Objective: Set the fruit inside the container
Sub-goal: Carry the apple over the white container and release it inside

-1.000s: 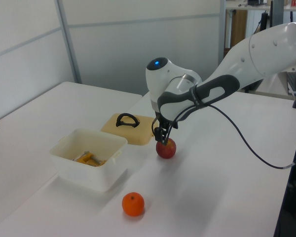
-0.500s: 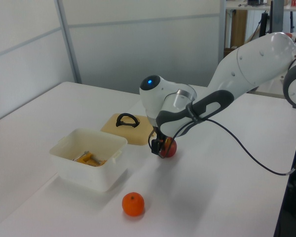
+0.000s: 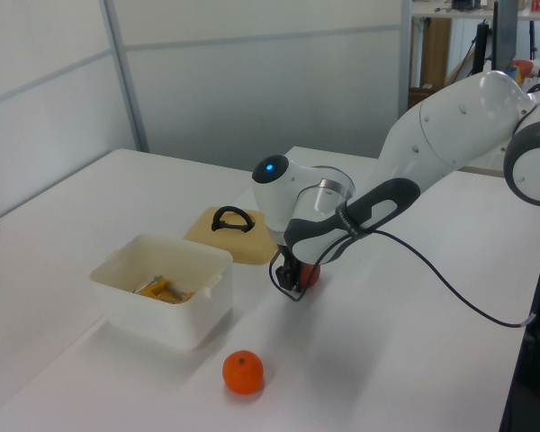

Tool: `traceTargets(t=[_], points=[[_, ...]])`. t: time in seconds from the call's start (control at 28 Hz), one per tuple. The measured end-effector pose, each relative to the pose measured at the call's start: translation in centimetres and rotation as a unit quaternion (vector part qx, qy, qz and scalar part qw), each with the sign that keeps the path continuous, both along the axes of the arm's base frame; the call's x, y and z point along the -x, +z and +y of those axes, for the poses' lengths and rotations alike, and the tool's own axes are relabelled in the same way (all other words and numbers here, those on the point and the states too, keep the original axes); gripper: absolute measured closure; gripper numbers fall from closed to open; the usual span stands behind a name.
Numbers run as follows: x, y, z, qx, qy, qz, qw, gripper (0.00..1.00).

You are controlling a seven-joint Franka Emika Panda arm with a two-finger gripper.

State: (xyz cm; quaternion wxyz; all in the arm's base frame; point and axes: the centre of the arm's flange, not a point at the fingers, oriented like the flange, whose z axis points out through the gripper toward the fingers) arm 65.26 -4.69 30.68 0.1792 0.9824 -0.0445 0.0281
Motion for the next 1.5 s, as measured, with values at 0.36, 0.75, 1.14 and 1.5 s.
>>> traceTargets(t=[0.36, 0.75, 1.14, 1.5], points=[[-1.0, 5.5, -0.1, -0.033, -0.033, -0.057, 0.9973, 0.1], [-2.4, 19.0, 1.6, -0.139, -0.115, -0.17, 0.9688, 0.1], [-4.4, 17.6, 9.7, -0.162, -0.175, -0.189, 0.9526, 0.1], [-5.7, 16.2, 14.4, -0.137, -0.191, -0.227, 0.9452, 0.0]])
